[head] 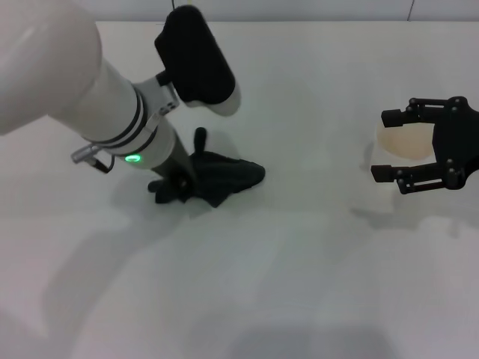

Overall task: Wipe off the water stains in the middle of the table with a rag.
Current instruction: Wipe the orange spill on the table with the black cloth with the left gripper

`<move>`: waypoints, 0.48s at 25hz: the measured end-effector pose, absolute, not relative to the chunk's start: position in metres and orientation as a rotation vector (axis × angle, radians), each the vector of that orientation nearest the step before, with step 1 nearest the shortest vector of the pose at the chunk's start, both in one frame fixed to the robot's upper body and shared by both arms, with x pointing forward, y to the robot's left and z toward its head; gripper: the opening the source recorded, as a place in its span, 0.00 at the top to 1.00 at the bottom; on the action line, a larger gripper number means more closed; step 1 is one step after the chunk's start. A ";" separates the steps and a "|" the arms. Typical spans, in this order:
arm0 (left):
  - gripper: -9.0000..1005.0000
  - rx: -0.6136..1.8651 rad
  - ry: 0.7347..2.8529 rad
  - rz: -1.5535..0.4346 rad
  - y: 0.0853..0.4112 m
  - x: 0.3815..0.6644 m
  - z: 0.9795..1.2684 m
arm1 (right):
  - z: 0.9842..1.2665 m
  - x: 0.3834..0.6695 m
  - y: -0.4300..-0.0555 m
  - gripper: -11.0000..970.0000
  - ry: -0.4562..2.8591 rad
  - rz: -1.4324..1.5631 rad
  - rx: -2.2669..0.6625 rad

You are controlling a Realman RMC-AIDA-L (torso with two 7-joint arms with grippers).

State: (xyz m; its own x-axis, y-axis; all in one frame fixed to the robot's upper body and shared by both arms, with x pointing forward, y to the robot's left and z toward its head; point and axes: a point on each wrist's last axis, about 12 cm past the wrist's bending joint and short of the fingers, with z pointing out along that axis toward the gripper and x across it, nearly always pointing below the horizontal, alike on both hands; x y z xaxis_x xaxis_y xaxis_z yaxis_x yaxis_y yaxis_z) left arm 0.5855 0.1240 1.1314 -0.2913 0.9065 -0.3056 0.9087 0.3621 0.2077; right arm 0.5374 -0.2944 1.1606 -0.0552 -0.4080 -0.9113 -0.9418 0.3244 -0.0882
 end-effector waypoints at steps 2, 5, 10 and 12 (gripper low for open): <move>0.80 1.587 2.284 -0.005 0.126 0.586 1.128 | 1.161 0.538 -0.294 0.13 1.637 0.704 -1.241; 0.80 1.565 2.301 -0.009 0.128 0.587 1.127 | 1.161 0.538 -0.294 0.13 1.637 0.704 -1.241; 0.79 1.537 2.292 -0.027 0.128 0.588 1.131 | 1.161 0.538 -0.294 0.13 1.637 0.704 -1.239; 0.79 1.521 2.293 -0.061 0.126 0.589 1.134 | 1.161 0.538 -0.294 0.13 1.637 0.705 -1.239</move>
